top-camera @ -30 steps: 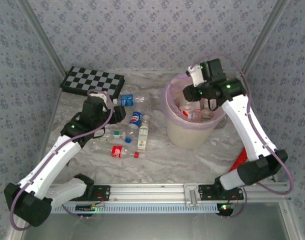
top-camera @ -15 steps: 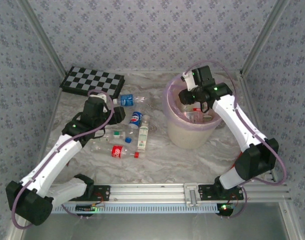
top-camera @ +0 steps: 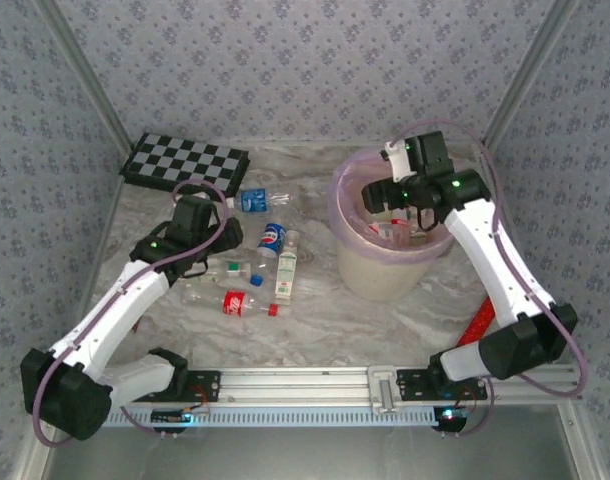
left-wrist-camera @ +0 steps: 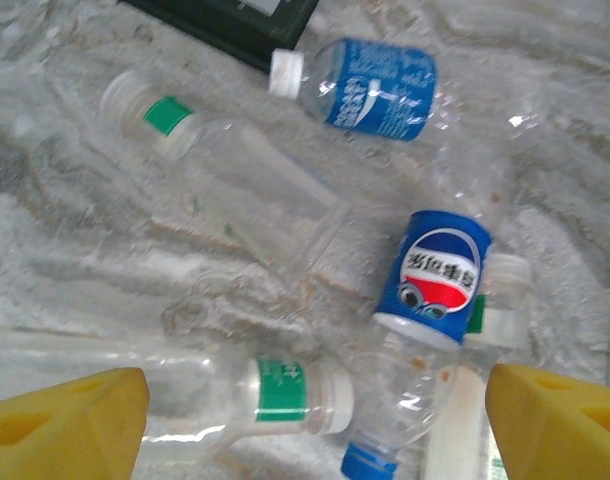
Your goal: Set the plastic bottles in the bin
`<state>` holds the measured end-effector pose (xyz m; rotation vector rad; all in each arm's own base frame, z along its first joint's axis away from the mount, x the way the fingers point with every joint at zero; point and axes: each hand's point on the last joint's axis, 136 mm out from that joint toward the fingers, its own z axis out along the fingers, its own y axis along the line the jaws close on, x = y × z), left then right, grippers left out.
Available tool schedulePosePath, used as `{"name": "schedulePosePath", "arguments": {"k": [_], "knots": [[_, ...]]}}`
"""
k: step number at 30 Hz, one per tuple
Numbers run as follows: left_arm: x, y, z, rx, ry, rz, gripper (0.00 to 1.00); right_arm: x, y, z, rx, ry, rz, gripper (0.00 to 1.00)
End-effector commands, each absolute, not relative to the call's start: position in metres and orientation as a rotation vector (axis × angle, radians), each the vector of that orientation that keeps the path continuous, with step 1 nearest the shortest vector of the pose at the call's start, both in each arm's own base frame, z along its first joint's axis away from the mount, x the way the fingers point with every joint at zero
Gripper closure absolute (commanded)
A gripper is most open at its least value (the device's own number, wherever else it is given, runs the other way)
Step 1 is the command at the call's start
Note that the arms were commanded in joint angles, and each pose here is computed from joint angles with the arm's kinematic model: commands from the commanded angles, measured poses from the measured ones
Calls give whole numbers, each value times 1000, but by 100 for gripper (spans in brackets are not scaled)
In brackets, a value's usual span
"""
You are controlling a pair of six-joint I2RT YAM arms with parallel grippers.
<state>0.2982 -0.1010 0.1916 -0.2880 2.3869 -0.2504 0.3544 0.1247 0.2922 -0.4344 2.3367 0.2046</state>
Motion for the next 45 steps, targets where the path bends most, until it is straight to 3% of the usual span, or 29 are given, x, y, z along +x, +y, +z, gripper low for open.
{"name": "schedulePosePath", "arguments": {"k": [1, 7, 12, 19, 27, 36, 45], "knots": [[287, -87, 193, -373, 2428, -182, 13, 340, 116, 326, -393, 2265, 226, 6], [264, -113, 195, -233, 2516, -204, 16, 335, 104, 351, -283, 2154, 255, 3], [262, -205, 180, 49, 2582, -459, 21, 333, 96, 363, -201, 2099, 297, 3], [256, -269, 129, 267, 2729, -389, 14, 317, 85, 368, -170, 2100, 294, 0], [241, -270, 89, 351, 2815, -159, 10, 313, 80, 369, -151, 2094, 298, 0], [238, -263, 67, 335, 2849, -66, 21, 312, 83, 368, -150, 2098, 319, 0], [242, -271, 83, 342, 2807, -136, 35, 305, 87, 382, -158, 2049, 367, 0]]}}
